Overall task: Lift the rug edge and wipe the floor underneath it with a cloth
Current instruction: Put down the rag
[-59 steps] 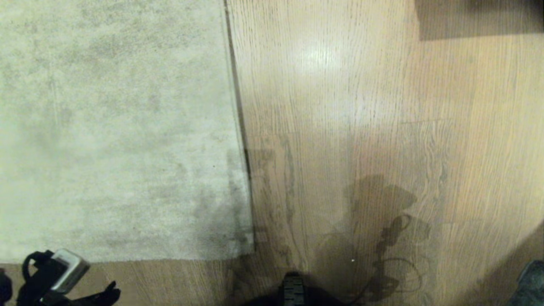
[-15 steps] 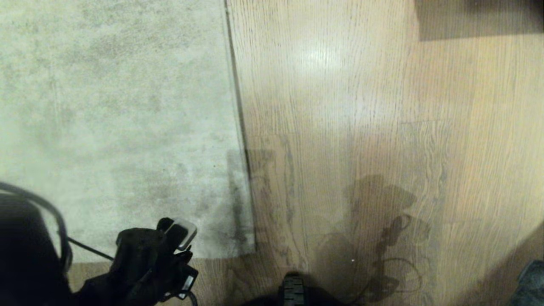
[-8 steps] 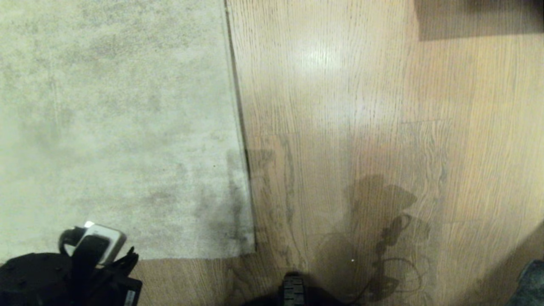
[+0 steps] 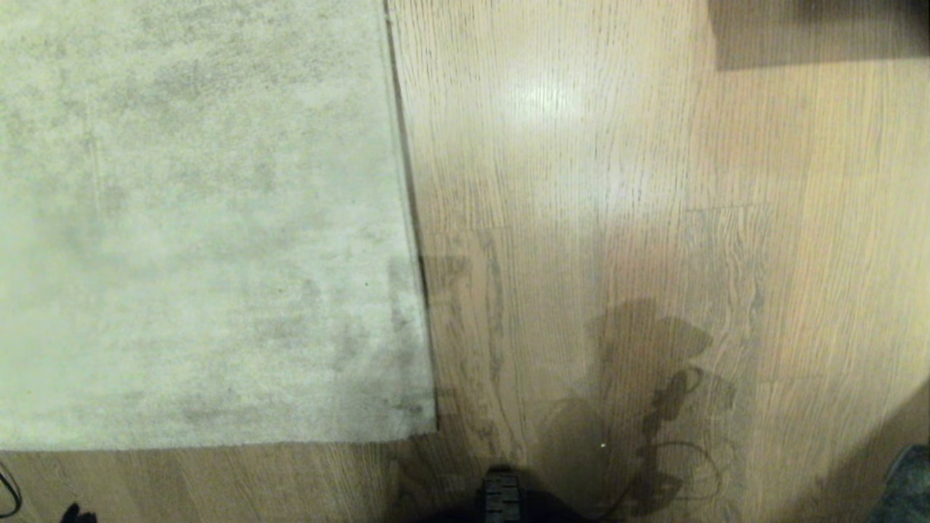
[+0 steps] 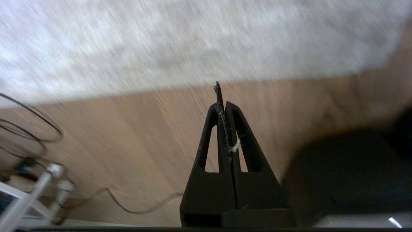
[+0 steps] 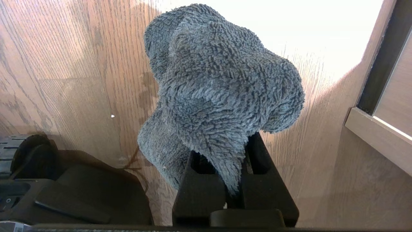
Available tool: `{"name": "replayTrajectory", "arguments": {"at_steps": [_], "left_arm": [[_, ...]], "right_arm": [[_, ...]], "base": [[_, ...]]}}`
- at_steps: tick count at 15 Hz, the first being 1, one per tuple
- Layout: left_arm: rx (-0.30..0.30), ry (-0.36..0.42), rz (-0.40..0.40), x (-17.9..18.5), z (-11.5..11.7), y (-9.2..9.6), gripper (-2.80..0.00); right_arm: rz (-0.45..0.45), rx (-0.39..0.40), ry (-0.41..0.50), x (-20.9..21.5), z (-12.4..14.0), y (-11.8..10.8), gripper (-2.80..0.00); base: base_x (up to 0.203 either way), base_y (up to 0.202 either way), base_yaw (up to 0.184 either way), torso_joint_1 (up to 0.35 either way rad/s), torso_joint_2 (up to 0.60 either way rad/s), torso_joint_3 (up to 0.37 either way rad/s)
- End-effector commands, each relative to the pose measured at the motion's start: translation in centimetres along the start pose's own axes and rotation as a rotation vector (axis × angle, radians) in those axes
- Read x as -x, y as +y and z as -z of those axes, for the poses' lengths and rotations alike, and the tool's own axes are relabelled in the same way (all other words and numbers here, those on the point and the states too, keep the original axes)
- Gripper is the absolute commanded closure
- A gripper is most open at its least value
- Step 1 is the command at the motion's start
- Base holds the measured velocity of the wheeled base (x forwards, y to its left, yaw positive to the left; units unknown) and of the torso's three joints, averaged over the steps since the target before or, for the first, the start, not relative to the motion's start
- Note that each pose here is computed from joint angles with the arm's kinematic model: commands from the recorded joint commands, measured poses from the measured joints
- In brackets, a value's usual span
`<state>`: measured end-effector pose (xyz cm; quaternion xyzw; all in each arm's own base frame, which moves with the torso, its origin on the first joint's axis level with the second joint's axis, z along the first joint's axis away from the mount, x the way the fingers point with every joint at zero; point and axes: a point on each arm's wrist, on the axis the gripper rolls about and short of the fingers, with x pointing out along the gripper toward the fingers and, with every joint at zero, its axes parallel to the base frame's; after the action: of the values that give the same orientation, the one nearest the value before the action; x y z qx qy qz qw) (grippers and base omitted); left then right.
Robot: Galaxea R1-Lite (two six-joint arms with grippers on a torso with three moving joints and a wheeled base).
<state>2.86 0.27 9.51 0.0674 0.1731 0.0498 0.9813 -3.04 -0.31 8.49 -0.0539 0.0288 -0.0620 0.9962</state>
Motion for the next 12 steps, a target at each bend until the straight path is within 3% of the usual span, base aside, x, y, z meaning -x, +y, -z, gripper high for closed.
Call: {"name": "replayTrajectory", "arguments": {"at_steps": [1,3,6,10,12], "left_arm": [[0.039,-0.113,0.019,2.3,1.9,-0.2,0.00],[0.099,-0.095,0.032,2.3,2.3,-0.3,0.00],[0.097,-0.127,0.080,2.5,2.3,-0.2,0.00],[0.096,-0.230,0.100,3.4,3.0,-0.2,0.00],[0.101,-0.329,0.097,4.1,3.5,-0.2,0.00]], "right_arm": [[0.000,0.001,0.001,0.0,0.0,0.0,0.00],[0.000,0.001,0.001,0.0,0.0,0.0,0.00],[0.000,0.001,0.001,0.0,0.0,0.0,0.00],[0.000,0.001,0.001,0.0,0.0,0.0,0.00],[0.000,0.002,0.002,0.0,0.0,0.0,0.00]], "base": [[0.000,0.000,0.000,0.000,0.00,0.000],[0.000,0.000,0.000,0.000,0.00,0.000],[0.000,0.000,0.000,0.000,0.00,0.000],[0.000,0.000,0.000,0.000,0.00,0.000],[0.000,0.000,0.000,0.000,0.00,0.000]]}}
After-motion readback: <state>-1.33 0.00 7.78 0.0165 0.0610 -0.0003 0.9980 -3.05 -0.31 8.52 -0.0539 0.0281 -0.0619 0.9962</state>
